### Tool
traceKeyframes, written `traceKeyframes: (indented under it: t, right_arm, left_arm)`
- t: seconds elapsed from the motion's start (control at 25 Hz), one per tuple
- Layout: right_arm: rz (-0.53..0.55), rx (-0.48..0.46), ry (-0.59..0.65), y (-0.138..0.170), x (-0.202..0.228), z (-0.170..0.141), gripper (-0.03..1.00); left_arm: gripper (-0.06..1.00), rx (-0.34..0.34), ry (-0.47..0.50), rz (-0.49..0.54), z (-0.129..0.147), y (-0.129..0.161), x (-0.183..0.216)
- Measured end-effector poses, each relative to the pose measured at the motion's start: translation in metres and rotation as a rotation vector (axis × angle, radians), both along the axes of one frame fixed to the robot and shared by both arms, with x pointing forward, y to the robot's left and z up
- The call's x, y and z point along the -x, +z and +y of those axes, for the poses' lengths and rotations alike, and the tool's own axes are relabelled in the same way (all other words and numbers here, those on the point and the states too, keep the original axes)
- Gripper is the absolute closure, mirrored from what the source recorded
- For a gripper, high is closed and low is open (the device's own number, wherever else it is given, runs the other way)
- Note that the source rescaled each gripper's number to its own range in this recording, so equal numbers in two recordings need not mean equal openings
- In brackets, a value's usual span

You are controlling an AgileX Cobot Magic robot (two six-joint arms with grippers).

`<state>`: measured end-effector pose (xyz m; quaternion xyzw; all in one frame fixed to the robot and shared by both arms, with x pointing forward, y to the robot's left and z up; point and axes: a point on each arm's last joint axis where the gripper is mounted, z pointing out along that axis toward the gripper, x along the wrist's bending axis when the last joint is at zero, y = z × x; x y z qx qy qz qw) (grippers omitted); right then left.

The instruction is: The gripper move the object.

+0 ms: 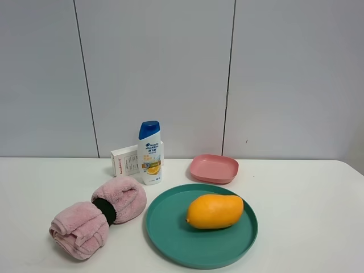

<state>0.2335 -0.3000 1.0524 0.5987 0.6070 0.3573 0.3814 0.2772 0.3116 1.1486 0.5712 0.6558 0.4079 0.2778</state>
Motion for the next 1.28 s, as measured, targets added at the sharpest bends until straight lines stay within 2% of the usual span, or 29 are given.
traceKeyframes:
  t: [0.28,0.56,1.28]
  right_arm:
    - [0.000,0.000,0.000,0.000,0.000,0.000,-0.03]
    - [0.000,0.000,0.000,0.000,0.000,0.000,-0.03]
    - [0.000,0.000,0.000,0.000,0.000,0.000,-0.03]
  left_arm:
    - [0.28,0.091,0.039,-0.052,-0.012,-0.056,0.040]
    - [0.28,0.091,0.041,-0.087,-0.015,-0.088,0.051]
    - [0.27,0.083,0.042,-0.104,-0.013,-0.093,0.046]
